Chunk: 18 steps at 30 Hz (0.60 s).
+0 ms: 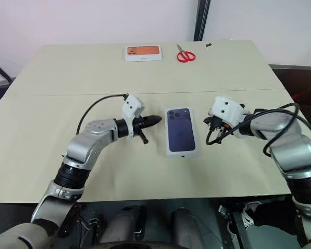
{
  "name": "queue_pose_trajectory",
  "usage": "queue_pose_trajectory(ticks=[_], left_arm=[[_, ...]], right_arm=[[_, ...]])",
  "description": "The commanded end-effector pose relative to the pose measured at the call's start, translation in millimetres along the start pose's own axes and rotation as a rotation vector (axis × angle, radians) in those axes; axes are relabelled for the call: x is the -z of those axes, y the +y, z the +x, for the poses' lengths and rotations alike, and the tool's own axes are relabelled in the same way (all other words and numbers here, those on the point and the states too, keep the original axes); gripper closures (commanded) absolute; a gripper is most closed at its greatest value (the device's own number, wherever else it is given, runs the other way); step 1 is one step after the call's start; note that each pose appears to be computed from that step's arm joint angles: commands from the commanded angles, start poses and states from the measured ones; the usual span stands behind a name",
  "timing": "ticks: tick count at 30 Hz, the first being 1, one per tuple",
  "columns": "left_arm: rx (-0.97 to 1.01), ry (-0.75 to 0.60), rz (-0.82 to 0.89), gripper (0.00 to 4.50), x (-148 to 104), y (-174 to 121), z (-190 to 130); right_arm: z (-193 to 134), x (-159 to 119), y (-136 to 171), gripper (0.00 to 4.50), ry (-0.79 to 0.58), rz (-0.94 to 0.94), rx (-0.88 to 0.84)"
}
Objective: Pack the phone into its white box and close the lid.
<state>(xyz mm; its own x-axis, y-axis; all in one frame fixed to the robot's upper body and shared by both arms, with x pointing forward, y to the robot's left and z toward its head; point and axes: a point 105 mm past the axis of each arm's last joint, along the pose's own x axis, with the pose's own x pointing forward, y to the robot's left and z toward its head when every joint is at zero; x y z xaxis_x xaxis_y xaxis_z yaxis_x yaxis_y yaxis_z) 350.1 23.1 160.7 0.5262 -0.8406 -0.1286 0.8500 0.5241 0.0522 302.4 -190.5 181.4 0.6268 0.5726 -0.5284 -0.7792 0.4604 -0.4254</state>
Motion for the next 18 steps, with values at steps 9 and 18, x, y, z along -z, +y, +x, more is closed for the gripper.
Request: queue_pose_trajectory(ticks=[9, 18], left_arm=[[0.082, 0.161, 0.123, 4.45, 27, -12, 45], [0.090, 0.180, 0.124, 4.45, 38, -15, 49]], right_arm=[[11, 29, 60, 4.48, 0.093, 0.074, -0.160], [12, 42, 53, 4.48, 0.127, 0.074, -0.080]])
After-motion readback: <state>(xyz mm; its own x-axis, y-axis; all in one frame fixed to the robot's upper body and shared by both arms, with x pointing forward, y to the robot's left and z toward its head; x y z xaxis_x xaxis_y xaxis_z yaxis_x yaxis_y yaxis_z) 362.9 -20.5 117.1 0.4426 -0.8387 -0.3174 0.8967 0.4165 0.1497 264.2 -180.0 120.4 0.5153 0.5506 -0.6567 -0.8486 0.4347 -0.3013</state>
